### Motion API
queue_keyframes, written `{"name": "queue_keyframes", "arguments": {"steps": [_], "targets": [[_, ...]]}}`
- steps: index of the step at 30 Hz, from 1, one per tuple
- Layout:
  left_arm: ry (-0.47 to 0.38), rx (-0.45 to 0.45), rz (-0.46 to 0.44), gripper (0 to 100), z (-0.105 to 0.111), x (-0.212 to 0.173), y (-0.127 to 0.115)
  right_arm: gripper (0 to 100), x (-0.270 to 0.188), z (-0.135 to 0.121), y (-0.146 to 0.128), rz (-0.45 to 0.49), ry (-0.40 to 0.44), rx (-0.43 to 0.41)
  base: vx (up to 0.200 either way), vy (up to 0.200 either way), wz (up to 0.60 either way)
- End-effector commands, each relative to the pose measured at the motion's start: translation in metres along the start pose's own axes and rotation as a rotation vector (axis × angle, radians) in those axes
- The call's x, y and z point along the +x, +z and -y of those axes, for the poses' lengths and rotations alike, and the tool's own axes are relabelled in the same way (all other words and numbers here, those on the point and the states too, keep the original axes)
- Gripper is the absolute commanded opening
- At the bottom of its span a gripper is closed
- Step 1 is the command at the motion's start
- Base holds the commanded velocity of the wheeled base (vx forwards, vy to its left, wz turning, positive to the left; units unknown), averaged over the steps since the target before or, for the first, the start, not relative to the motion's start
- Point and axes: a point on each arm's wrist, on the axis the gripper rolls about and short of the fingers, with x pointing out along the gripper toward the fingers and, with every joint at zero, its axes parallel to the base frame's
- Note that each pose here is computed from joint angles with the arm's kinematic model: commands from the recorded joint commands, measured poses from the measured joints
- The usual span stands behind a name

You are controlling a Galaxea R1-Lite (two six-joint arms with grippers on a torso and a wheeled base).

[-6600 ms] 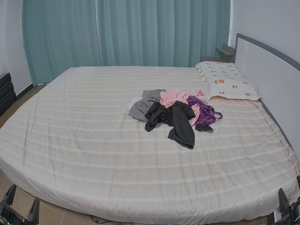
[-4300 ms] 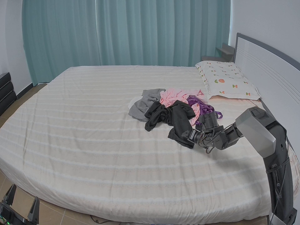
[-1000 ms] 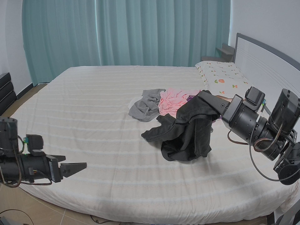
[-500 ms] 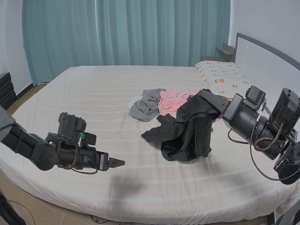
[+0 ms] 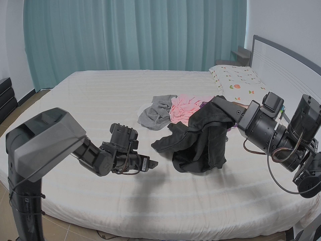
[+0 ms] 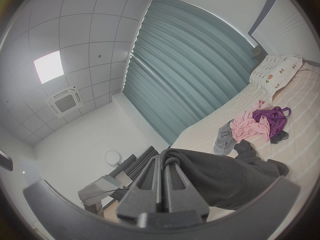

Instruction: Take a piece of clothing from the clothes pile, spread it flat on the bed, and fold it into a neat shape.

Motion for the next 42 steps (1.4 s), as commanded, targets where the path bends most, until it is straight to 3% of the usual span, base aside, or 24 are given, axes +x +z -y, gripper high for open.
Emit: {"name": "queue_keyframes", "arguments": {"steps": [1,4,11,13,24,25,35,42], "targets": [[0.012,0.074,-0.003,100,0.007,0.049,-0.013,0,-0.001,-0.002,0.001,0.003,0.007,-0.002,0.000,0.000,0.00],[0.012,0.121,0.031,100,0.010,0.068,-0.011,0,-0.001,-0.005,-0.001,-0.003,0.019,0.000,0.000,0.000,0.00],[0.064,0.130,0.140,100,0.016,0.092,0.002,0,-0.003,-0.007,-0.003,-0.009,0.024,-0.014,0.000,0.000,0.00],[0.064,0.136,0.218,100,0.017,0.099,0.012,0,-0.005,-0.008,-0.002,-0.008,0.027,-0.014,0.000,0.000,0.00],[0.064,0.164,0.246,100,0.019,0.118,0.010,0,-0.003,-0.003,0.000,-0.001,0.009,-0.017,0.000,0.000,0.00],[0.063,0.162,0.256,0,0.019,0.118,0.011,0,-0.003,0.000,0.001,0.000,-0.001,-0.018,0.000,0.000,0.00],[0.060,0.071,0.317,0,0.013,0.104,0.023,0,0.000,0.019,0.006,0.017,-0.066,-0.021,0.000,0.000,0.00],[0.076,-0.084,0.326,0,-0.002,0.025,0.043,0,0.017,0.066,-0.003,-0.023,-0.198,-0.015,0.000,0.000,0.00]]}}
